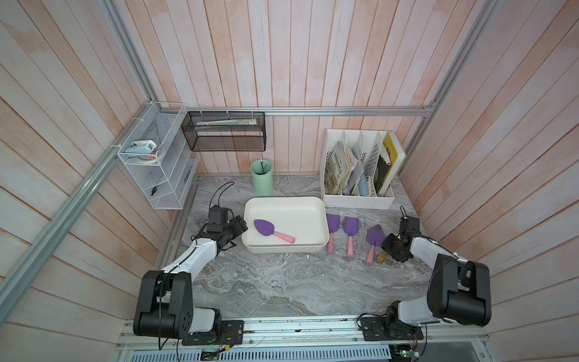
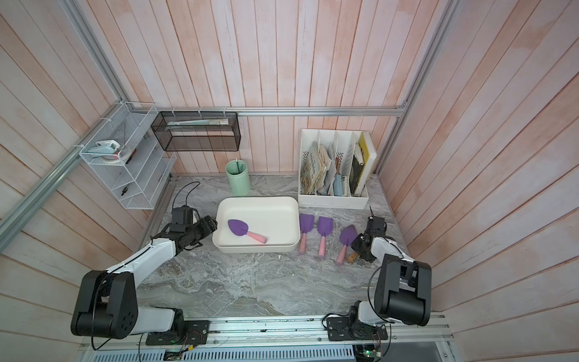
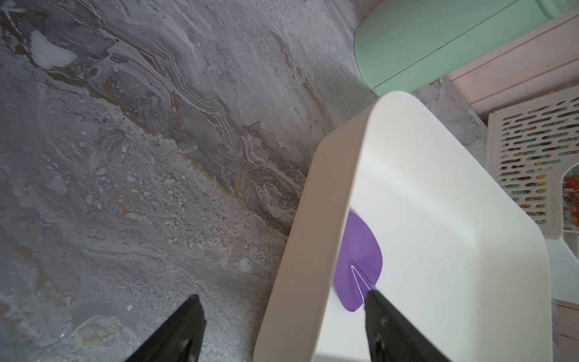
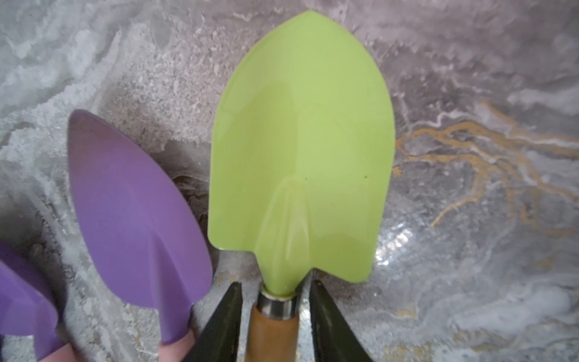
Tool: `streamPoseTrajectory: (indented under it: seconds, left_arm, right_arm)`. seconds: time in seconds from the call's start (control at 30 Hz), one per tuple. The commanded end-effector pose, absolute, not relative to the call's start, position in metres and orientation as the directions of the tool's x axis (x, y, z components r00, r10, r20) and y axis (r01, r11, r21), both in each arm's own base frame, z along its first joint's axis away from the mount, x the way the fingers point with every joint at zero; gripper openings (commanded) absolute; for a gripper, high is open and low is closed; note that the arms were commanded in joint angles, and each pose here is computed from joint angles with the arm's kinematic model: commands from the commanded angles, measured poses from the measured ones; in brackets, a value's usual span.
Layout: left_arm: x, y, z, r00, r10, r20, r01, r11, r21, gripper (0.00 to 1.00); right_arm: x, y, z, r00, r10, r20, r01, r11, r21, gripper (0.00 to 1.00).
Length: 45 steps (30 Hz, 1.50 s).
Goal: Take the shovel out of the storage box
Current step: Place the shovel at the center of the board, then move the storage box to the center of the board.
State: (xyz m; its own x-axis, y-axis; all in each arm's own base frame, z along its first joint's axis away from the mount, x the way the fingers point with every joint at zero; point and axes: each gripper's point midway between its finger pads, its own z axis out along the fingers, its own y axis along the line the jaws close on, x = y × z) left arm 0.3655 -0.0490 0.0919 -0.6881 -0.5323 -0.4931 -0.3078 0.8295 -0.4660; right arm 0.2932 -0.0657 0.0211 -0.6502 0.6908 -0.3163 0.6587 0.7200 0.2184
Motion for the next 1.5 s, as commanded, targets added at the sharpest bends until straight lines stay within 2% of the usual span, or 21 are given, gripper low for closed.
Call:
streamPoseTrajectory:
  seconds: [0.0,0.2,0.37,0.47,0.57,0.73,1.0,1.27,1.47]
  left_arm:
    - [0.369,-0.045,0.094,-0.689,-0.521,-0.503,-0.31,0.84,-0.445,0.83]
    - [0.361,-0.042,0.094,-0.686,-0.524,-0.505,-0.324,0.841,-0.432,0.83]
    - [0.359,-0.045,0.104,-0.68,-0.508,-0.528,-0.287,0.848,-0.447,0.81]
    - [0.359,-0.049,0.109,-0.683,-0.481,-0.55,-0.238,0.858,-0.454,0.81]
    - [0.36,-0.051,0.11,-0.695,-0.452,-0.559,-0.212,0.872,-0.441,0.81]
    - [0.361,-0.061,0.103,-0.734,-0.407,-0.544,-0.157,0.881,-0.447,0.81]
    - [0.363,-0.074,0.091,-0.782,-0.363,-0.506,-0.104,0.877,-0.469,0.79]
    - [0.359,-0.069,0.071,-0.804,-0.366,-0.468,-0.145,0.885,-0.442,0.56]
    - [0.359,-0.069,0.067,-0.802,-0.377,-0.463,-0.157,0.881,-0.447,0.37]
  right_arm:
    - [0.277,-0.068,0.026,-0.67,0.689,-0.277,0.68,0.719,0.145,0.41]
    - [0.317,-0.067,0.13,-0.656,0.55,-0.517,0.625,0.78,0.037,0.42]
    - [0.358,-0.017,0.201,-0.617,0.429,-0.66,0.477,0.871,0.121,0.45]
    - [0.378,0.014,0.218,-0.614,0.402,-0.679,0.382,0.904,0.191,0.46]
    - [0.397,0.054,0.226,-0.634,0.374,-0.677,0.274,0.927,0.256,0.46]
    - [0.413,0.13,0.231,-0.681,0.275,-0.678,0.131,0.958,0.257,0.46]
    - [0.407,0.255,0.194,-0.777,0.053,-0.627,-0.117,0.967,0.228,0.46]
    - [0.402,0.331,0.184,-0.786,-0.104,-0.61,-0.312,0.918,0.244,0.46]
    - [0.386,0.371,0.153,-0.813,-0.243,-0.529,-0.453,0.835,0.313,0.45]
